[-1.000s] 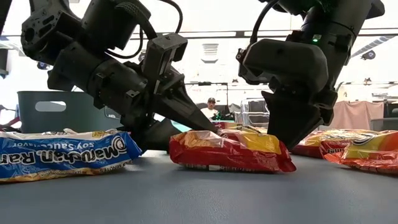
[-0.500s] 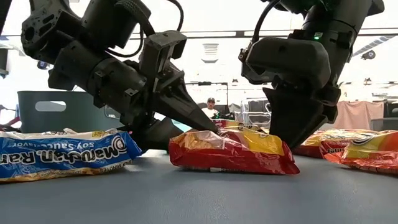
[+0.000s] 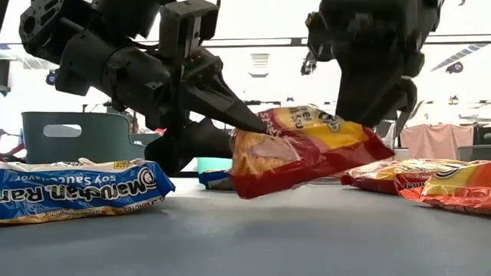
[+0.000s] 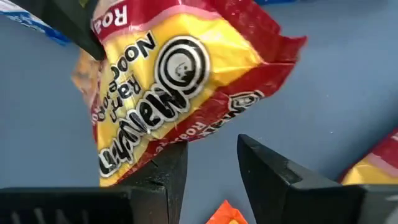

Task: Sort Maruchan noodles
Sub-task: Put the red noodle pack into the light blue bin

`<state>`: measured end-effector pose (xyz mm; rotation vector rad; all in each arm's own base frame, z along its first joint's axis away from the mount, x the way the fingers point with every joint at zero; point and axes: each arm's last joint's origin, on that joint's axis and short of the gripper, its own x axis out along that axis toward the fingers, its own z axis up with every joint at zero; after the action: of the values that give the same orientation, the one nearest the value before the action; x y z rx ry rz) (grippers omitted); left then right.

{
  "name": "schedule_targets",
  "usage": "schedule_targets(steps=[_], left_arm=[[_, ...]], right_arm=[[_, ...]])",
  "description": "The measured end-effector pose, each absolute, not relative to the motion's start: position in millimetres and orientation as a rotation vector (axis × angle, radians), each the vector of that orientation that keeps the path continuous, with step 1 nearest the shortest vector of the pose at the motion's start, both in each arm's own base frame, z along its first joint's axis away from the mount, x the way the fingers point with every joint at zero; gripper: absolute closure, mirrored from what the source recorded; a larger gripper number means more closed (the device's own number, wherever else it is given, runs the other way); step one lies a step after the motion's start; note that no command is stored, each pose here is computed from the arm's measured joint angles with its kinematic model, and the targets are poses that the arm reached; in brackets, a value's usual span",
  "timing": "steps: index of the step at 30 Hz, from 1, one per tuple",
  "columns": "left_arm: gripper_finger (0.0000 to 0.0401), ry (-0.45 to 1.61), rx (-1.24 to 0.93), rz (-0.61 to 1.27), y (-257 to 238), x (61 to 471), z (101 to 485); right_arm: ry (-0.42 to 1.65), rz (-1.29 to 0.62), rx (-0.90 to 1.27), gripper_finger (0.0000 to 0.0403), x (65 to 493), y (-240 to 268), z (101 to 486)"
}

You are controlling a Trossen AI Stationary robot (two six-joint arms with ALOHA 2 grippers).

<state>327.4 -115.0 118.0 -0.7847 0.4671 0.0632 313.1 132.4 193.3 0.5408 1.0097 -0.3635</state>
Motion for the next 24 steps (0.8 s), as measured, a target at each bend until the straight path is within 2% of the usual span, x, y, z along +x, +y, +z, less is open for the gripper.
schedule_targets(steps=[12, 24], left_arm=[[0.0272, 0.417, -0.717, 0.041, -112.7, 324.3, 136.2], [0.0311, 0.401, -0.632, 0.065, -107.9, 315.0, 161.4]], right_arm=[[0.917, -0.334, 0.543, 0.0271, 300.5, 125.4, 229.4], [0.910, -0.326, 0.505, 0.0271, 297.6, 124.1, 233.7]])
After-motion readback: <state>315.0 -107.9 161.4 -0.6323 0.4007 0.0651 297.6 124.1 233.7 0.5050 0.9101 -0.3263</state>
